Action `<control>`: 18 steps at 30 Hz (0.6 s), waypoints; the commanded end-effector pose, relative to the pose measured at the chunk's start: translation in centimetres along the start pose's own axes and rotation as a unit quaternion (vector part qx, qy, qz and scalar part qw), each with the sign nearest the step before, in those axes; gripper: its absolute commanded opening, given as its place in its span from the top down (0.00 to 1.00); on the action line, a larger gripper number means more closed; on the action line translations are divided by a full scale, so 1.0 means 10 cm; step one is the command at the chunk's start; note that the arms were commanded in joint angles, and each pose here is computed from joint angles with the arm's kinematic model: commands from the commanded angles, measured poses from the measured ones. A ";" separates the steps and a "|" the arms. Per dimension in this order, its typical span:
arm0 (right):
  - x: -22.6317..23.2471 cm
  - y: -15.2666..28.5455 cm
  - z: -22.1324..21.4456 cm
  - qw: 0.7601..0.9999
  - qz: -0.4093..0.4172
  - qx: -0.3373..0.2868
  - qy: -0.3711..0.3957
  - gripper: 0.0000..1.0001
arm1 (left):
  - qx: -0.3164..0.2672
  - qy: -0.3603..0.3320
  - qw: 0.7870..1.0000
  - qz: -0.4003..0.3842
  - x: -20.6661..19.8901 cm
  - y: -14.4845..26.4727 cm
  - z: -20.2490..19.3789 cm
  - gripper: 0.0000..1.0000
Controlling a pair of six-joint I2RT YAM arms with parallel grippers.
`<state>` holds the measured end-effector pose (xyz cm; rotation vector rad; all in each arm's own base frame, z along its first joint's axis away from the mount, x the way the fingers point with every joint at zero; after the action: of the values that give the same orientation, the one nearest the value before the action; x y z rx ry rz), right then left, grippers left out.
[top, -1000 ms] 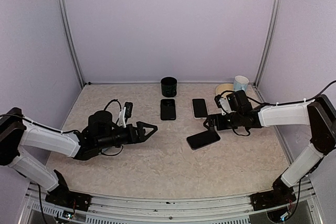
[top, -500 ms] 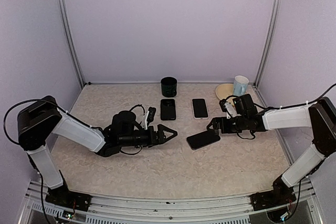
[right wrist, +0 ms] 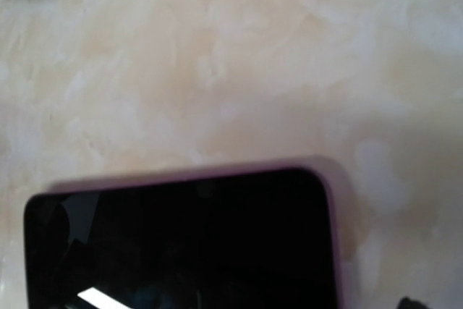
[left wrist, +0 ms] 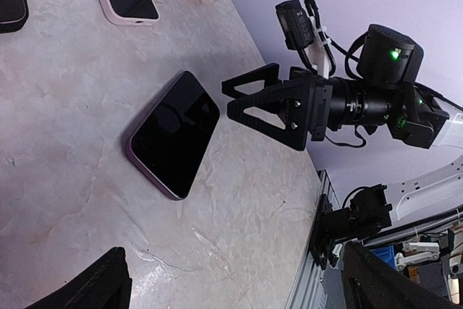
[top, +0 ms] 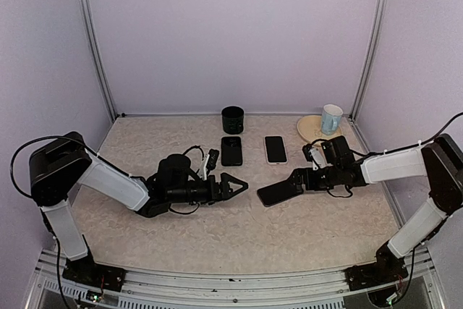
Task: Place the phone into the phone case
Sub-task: Move the phone to the center of the board.
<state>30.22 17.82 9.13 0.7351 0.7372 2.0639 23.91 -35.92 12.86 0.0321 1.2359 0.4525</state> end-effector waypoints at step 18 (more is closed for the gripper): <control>0.24 -0.09 -0.27 0.994 0.104 0.016 -0.010 0.04 | -0.041 -0.036 0.998 0.007 -0.12 0.17 0.18 0.01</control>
<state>28.67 18.71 7.71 0.8168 0.7199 2.1687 24.48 -35.22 14.33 0.0023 1.1739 0.4885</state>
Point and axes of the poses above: each gripper's point midway between its finger pads, its own y axis back along the fingers, its own x axis along the line the jaws close on, z = x × y, the point moved 5 cm from there along y, back along the fingers, and after that the axes turned 14 degrees about y, right-handed, at the moved point
